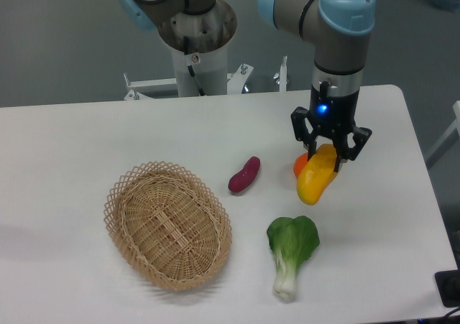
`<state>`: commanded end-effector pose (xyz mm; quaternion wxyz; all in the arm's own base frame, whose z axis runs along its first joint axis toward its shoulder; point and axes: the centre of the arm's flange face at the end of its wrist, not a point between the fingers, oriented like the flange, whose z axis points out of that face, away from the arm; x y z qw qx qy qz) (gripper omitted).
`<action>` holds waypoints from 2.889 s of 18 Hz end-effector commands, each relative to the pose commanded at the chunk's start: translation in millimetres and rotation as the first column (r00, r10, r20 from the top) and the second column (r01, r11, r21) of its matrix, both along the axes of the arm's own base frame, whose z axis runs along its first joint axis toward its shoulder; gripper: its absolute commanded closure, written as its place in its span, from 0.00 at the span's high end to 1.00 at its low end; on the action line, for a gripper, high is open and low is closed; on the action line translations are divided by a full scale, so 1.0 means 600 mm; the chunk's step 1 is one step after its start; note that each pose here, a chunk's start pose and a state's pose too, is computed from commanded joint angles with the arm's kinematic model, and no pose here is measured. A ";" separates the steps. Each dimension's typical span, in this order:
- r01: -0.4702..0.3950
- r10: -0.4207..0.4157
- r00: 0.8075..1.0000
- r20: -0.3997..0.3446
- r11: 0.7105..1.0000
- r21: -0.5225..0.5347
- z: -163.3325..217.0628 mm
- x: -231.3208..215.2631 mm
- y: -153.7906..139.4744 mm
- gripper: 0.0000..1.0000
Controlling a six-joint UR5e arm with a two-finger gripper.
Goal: Place the mango on the table
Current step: 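Lift the held yellow mango and carry it away from the orange, then lower the yellow mango onto the table beside the orange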
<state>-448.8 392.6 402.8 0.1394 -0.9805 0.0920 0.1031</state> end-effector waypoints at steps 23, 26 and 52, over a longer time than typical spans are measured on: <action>0.333 -0.334 0.942 0.012 0.934 -0.126 -0.140 -0.111 -0.197 0.45; 0.362 -0.361 0.932 0.038 0.925 -0.117 -0.173 -0.119 -0.207 0.45; 0.433 -0.428 0.901 0.068 0.893 -0.123 -0.289 -0.099 -0.309 0.68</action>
